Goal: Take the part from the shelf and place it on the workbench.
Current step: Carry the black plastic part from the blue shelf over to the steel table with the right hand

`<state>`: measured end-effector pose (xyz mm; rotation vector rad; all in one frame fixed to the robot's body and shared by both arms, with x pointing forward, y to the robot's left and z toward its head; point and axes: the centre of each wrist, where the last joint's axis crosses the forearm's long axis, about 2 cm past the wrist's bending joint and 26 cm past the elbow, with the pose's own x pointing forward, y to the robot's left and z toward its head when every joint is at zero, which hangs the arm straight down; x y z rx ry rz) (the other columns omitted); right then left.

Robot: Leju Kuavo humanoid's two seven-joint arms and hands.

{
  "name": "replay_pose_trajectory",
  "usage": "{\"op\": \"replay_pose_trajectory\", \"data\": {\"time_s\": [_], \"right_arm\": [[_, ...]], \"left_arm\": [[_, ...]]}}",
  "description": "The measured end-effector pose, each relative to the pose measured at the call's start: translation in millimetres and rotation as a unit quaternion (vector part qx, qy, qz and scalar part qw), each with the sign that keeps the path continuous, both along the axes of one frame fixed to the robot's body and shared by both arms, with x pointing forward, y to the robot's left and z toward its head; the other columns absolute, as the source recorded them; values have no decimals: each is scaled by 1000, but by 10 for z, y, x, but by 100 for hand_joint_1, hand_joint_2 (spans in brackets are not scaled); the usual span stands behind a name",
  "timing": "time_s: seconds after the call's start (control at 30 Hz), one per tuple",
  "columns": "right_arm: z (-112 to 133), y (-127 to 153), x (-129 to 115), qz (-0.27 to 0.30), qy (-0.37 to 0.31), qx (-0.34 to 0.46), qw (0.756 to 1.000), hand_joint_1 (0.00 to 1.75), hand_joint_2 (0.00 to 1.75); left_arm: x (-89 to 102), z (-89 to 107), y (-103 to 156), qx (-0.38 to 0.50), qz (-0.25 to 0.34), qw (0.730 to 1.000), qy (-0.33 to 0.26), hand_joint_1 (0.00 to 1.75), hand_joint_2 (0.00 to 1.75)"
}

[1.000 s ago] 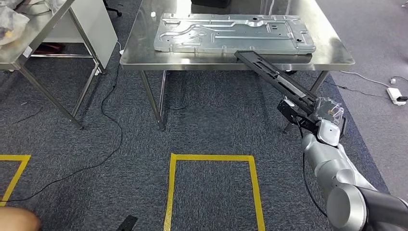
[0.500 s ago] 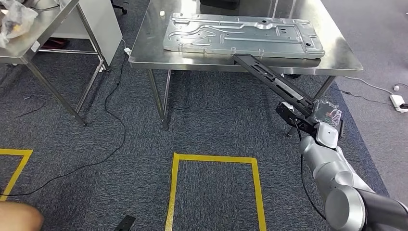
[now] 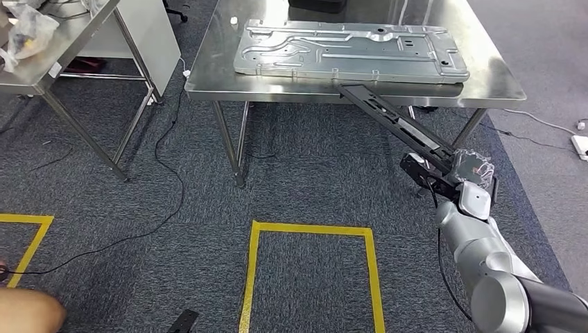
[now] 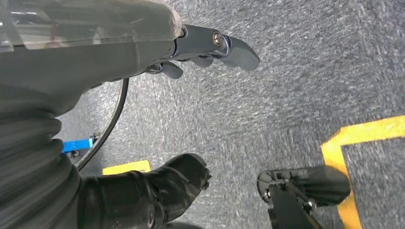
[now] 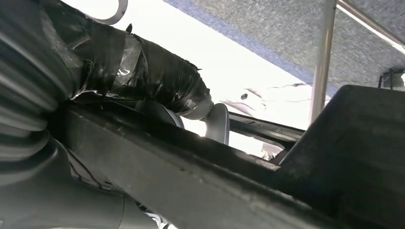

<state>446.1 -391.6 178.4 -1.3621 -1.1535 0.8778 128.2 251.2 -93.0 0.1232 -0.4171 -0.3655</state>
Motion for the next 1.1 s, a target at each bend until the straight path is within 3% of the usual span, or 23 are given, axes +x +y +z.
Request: {"op": "replay_pose_trajectory", "data": {"time_s": [0.27,0.43,0.77,1.1], "right_arm": [[-100,-82,-75,-3,-1,8,1000,175,175],[-4,-163,-38,-5,10,-6,1000,175,175],[770,-335,278,-3,36,-22,999,175,175],[1176,-237,428,45,39,-59,997,175,175]], "left_arm": [[11,4,-14,0,-1,1000,4,0,175],[39,12,-15,1,-3,1000,3,0,175],[65,21,-31,-2,-5,1000,6,0,175],[94,31,-50,-5,-10,1000,4,0,175]]}}
